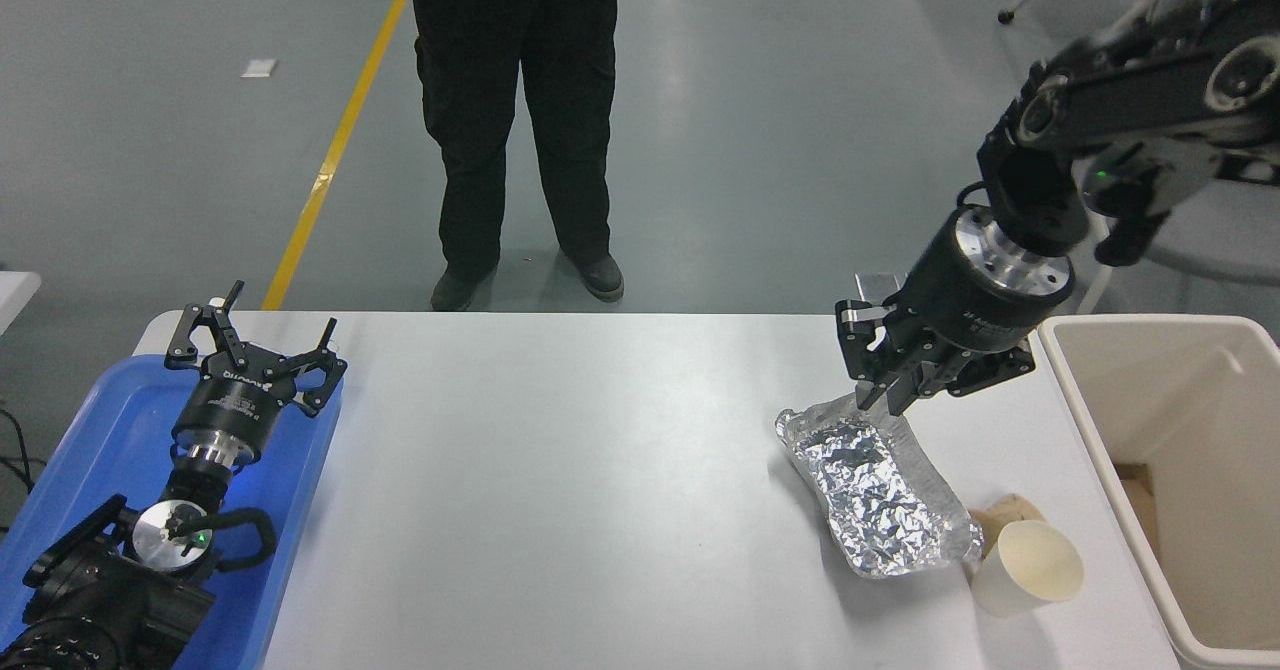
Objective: Pick up paper cup place in dustbin
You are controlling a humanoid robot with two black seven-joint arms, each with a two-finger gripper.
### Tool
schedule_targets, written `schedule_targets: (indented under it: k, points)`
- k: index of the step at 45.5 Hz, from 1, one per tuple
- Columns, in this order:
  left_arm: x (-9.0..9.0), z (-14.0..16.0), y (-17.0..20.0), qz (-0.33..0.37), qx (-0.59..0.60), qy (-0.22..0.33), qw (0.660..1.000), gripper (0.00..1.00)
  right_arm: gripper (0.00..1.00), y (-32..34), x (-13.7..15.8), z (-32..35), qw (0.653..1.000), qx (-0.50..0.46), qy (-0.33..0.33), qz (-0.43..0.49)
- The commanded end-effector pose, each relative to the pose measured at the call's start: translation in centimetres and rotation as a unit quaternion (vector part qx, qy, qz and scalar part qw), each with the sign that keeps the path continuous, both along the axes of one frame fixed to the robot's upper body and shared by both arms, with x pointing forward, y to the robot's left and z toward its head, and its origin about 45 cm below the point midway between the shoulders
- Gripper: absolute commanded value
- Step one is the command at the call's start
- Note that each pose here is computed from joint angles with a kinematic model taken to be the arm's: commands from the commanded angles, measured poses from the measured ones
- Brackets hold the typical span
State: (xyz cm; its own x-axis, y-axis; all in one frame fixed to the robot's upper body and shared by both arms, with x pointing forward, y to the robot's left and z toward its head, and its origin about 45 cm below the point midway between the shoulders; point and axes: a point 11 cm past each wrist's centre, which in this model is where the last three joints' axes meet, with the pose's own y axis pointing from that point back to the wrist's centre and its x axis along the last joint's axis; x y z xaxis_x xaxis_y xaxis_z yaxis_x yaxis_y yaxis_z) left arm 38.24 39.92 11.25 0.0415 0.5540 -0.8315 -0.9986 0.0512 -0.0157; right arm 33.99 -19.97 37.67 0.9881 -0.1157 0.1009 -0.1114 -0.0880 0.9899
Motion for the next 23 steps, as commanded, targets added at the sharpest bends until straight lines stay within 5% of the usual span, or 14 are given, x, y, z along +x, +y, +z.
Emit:
schedule_targets:
  k: [1, 23]
  points:
    - [0.0, 0.0, 0.0, 0.001, 0.0, 0.0, 1.0, 0.99, 1.0, -0.2, 0.1, 4.4, 0.999, -0.007, -0.04, 0.003]
    - [-0.1, -0.1, 0.0, 0.0, 0.0, 0.002, 1.0, 0.99, 1.0, -3.6, -0.5, 6.8, 0.997, -0.008, -0.065, -0.044]
